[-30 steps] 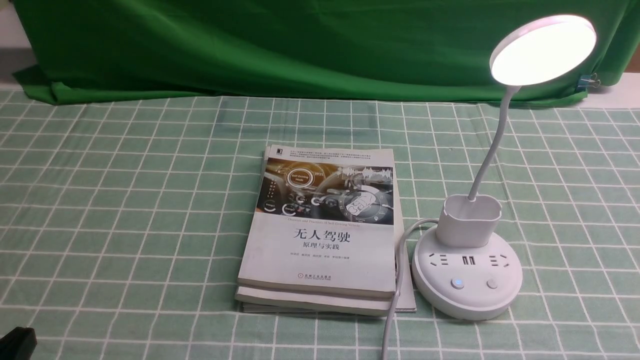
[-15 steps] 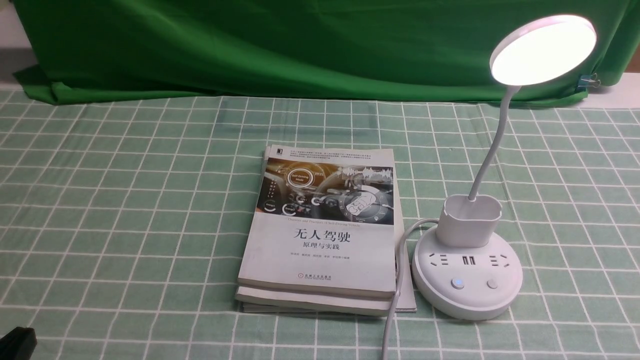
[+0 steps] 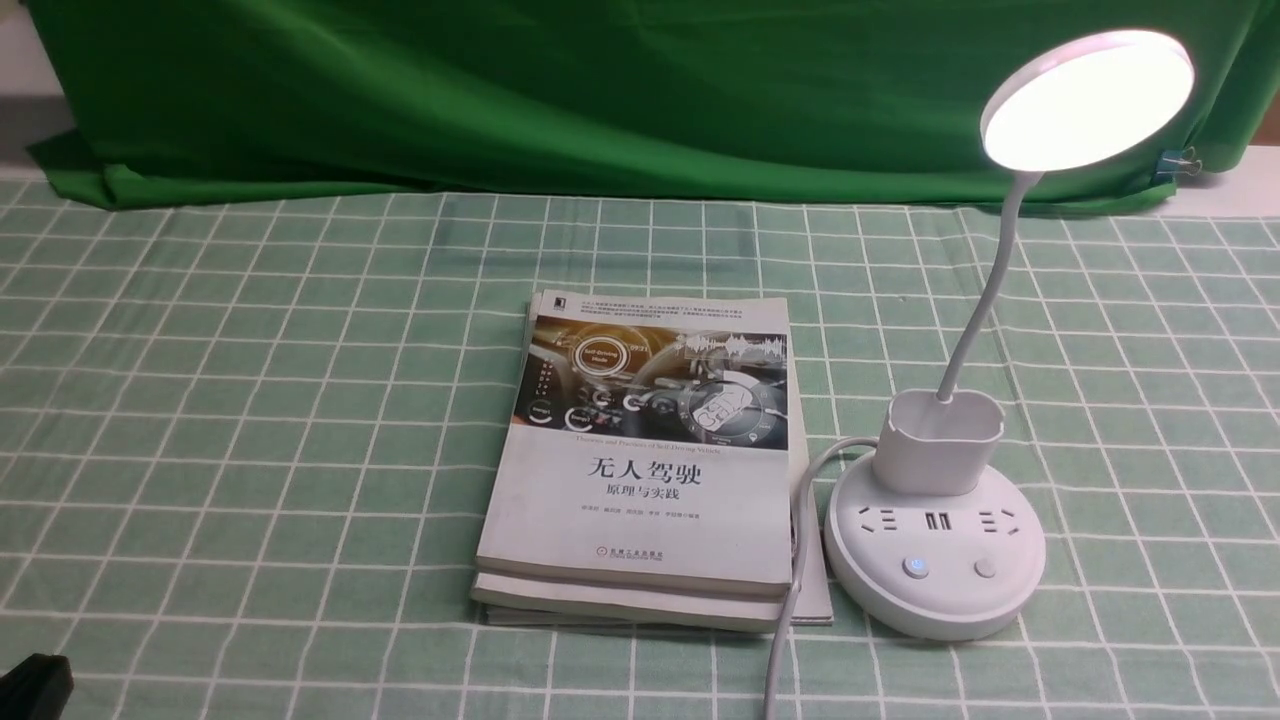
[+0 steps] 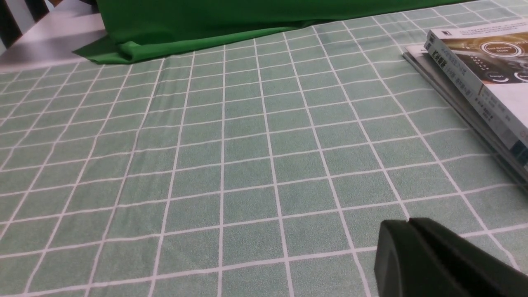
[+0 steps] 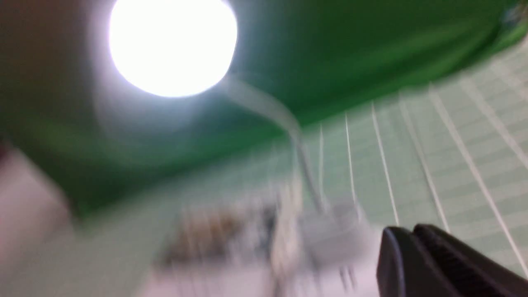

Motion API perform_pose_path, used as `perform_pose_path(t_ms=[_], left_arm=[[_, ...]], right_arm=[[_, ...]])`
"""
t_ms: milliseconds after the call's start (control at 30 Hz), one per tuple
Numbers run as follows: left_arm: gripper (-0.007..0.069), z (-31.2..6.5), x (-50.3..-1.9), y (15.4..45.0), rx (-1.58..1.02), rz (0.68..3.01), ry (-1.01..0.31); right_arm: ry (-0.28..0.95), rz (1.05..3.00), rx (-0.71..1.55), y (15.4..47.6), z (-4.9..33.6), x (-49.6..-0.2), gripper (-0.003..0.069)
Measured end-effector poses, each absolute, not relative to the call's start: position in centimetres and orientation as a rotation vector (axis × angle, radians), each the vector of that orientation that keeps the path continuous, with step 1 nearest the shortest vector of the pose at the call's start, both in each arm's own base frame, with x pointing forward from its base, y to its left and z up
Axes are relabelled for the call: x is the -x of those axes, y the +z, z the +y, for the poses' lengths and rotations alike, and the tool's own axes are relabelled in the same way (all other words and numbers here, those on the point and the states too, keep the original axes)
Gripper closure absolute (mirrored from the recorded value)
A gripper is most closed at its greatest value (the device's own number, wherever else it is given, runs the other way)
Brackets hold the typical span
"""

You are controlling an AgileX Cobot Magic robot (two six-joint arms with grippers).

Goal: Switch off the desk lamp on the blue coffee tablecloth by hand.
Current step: 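Press the power button on the lamp base to turn the lamp off with the right gripper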

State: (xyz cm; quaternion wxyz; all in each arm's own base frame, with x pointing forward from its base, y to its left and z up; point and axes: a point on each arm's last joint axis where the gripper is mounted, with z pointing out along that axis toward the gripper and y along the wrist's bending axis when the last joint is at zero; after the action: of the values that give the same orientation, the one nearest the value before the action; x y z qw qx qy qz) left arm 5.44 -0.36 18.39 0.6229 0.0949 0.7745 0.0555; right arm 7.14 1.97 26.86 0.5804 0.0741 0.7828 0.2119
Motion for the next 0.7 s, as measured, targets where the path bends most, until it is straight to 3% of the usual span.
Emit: perform_pose_path(t_ms=[67,133,167,267,500,700], left_arm=[[0.0625,-0.4,-5.4,18.4,-0.218,1.779,0.127],[0.0625,-0.4,-5.4,18.4,-0.218,1.779,0.127],[0.0625,-0.4,-5.4,18.4,-0.218,1.779,0.127],[0.0625,-0.4,-5.4,18.4,-0.218,1.779,0.127],[0.0625,-0.4,-5.4,18.4,-0.218,1.779,0.127],[0.0625,-0.4,-5.4,18.4,-0.218,1.779,0.127]], right_arm=[[0.455,1.968,-0.088,27.5,2.4,-7.8,0.0619],[0.389,2.247,0.058,28.5,3.5,-9.8,0.0619],[0.385,2.253,0.066,28.6,3.5,-10.1,0.0619],[0.265,2.536,0.208,28.1,4.3,-13.3,0.0617],[0.176,2.767,0.314,26.0,5.9,-19.2,0.0617],[0.161,2.802,0.43,23.8,8.3,-23.1,0.0626]])
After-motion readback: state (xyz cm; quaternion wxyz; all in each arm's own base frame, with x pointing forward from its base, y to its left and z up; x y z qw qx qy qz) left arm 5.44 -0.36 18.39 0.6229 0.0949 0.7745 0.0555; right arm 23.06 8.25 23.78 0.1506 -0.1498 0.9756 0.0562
